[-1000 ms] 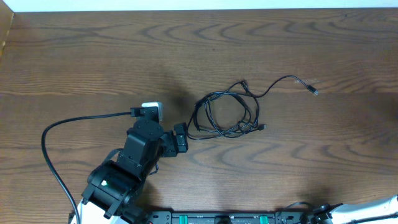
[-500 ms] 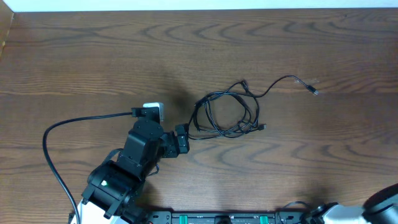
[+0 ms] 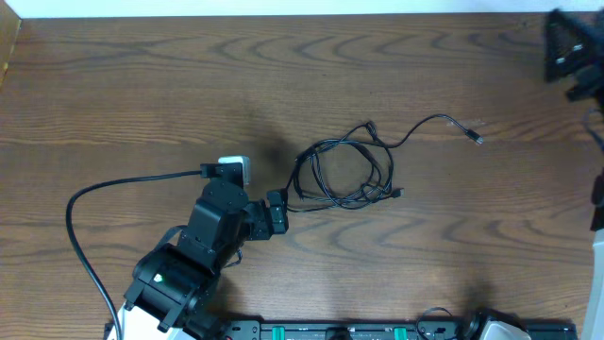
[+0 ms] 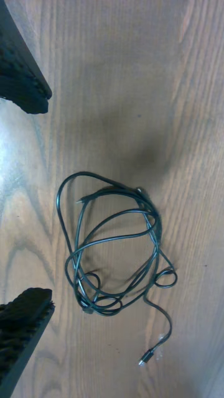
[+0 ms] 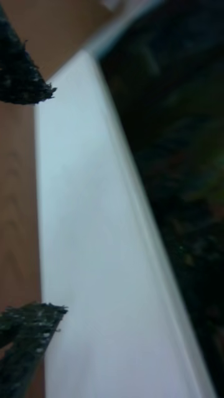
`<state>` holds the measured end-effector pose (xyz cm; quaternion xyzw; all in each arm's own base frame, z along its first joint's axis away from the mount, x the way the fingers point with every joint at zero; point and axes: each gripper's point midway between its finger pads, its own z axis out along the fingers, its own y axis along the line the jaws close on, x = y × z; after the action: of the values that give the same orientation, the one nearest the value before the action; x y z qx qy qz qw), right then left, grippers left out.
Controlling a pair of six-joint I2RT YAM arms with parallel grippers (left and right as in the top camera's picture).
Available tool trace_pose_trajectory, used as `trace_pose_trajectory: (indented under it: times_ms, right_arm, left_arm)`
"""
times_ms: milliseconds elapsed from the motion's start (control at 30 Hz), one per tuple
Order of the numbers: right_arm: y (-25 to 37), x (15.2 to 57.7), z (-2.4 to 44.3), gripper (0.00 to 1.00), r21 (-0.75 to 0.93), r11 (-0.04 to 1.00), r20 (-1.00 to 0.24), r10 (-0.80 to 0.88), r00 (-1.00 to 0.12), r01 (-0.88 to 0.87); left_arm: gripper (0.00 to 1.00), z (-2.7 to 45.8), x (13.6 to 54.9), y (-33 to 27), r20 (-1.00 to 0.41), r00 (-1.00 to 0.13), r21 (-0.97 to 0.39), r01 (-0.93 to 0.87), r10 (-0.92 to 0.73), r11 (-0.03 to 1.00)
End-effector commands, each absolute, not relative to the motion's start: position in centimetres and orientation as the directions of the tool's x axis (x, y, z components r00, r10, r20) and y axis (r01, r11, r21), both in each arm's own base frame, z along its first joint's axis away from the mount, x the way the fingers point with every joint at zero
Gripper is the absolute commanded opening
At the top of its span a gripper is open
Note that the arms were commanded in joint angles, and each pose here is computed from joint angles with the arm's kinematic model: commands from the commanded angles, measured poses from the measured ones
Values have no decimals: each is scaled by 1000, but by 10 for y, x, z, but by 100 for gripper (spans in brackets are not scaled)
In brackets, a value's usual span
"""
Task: Untangle cables
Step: 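Reach the right gripper into the black cable tangle from the right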
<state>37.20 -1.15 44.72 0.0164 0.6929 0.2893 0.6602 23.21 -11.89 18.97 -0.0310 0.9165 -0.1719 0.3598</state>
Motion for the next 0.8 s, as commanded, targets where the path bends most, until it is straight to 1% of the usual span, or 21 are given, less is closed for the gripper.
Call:
trace_pose_trajectory:
  times_ms: [0, 33, 67, 100, 200, 267, 333, 433, 467, 533, 667, 700, 767]
  right_arm:
    - [30, 364, 425, 99, 451, 783, -891, 367, -266, -429]
    - [36, 362, 414, 99, 484, 767, -870, 373, -321, -421]
    - [48, 358, 386, 99, 556, 742, -810, 383, -445, -374]
    - [56, 354, 366, 99, 582, 735, -773, 366, -517, -349]
    - [78, 342, 320, 99, 610, 727, -685, 283, -671, -316]
    - [91, 335, 292, 99, 611, 732, -627, 216, -749, -301]
    - [97, 331, 262, 99, 608, 760, -543, 187, -819, -230]
    - [101, 323, 221, 99, 571, 811, -416, 152, -897, -127]
    - [103, 320, 202, 99, 551, 831, -344, 150, -927, -70]
    - [111, 318, 182, 99, 548, 836, -258, 157, -953, -11]
    - [136, 319, 157, 96, 555, 831, -192, 92, -977, -31]
    - [149, 322, 144, 94, 548, 835, -177, 55, -983, -52]
    - [160, 326, 128, 94, 527, 846, -170, 19, -985, -75]
  left_arm:
    - [98, 192, 233, -118, -652, -736, -338, 64, -185, 939]
    - [98, 191, 233, -118, -651, -736, -338, 64, -184, 939]
    - [98, 190, 234, -119, -648, -740, -335, 62, -182, 940]
    - [98, 188, 234, -119, -644, -743, -333, 60, -180, 941]
    - [98, 184, 235, -120, -634, -753, -325, 55, -174, 944]
    - [98, 181, 236, -120, -627, -760, -319, 51, -170, 946]
    - [98, 178, 237, -121, -620, -767, -314, 48, -167, 948]
    - [98, 172, 239, -122, -608, -778, -305, 43, -160, 951]
    - [98, 170, 239, -122, -603, -782, -302, 41, -158, 952]
    - [98, 170, 239, -122, -602, -783, -301, 40, -157, 953]
    - [98, 170, 240, -122, -603, -782, -302, 41, -157, 953]
    - [98, 170, 239, -122, -602, -783, -301, 40, -157, 953]
    - [98, 170, 239, -122, -602, -783, -301, 40, -157, 953]
